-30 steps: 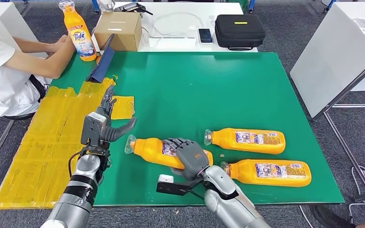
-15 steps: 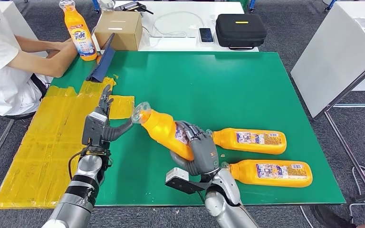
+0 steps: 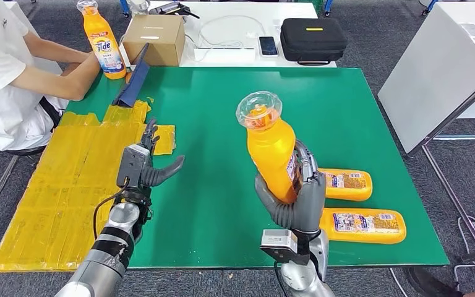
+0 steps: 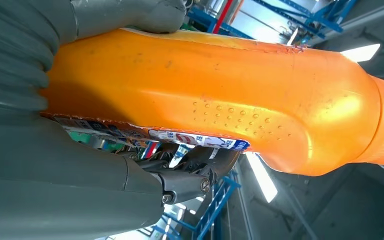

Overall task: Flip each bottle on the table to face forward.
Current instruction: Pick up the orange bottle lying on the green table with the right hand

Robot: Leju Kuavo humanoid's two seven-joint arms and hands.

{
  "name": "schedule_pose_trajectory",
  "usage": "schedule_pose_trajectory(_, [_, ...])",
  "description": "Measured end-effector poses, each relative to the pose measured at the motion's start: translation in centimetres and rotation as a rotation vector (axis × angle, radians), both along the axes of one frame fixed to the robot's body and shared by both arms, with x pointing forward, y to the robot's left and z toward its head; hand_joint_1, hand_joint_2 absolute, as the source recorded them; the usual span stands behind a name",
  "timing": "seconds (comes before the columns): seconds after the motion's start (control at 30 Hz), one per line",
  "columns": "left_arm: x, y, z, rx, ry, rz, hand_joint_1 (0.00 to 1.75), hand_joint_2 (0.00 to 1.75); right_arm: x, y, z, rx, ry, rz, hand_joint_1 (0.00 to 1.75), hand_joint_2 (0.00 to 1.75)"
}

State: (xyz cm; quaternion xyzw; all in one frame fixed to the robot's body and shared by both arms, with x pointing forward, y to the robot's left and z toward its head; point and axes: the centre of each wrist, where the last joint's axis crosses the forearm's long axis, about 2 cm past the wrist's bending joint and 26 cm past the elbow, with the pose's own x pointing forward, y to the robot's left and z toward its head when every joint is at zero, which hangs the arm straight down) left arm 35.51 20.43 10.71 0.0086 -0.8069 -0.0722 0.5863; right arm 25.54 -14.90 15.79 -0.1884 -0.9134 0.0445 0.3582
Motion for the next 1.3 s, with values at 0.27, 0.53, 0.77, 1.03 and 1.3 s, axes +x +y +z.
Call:
schedule_pose_trajectory(0.27, [-1.0, -1.2, -0.5, -0.184, 0.059, -0.352, 0.00, 1.75, 0.4, -1.1, -0.2, 0.021, 0.020, -0.025, 1.75, 1.75])
schedule_pose_trajectory(0.53, [-2.0, -2.3, 0.9, -0.229, 0.009, -0.438, 0.00, 1.75, 0.7, -1.6, -1.2, -0.002, 0.064, -0.025, 1.75, 1.75])
schedule_pose_trajectory(0.77, [-2.6, -2.3, 2.1, -0.203, -0.061, -0.413, 0.00, 1.75, 0.7, -1.3, -2.3, -0.066, 0.123, 0.005, 1.75, 1.75])
schedule_pose_trajectory(1.03, [-3.0, -2.9, 2.6, -0.175, -0.086, -0.433, 0.00, 1.75, 0.4, 1.2, -4.1, -0.192, 0.224, 0.137, 1.75, 1.75])
schedule_pose_trajectory(1.3, [-3.7, -4.1, 2.3, -0.174, -0.081, -0.468, 0.00, 1.75, 0.2, 3.6, -4.5, -0.272, 0.232, 0.233, 1.75, 1.75])
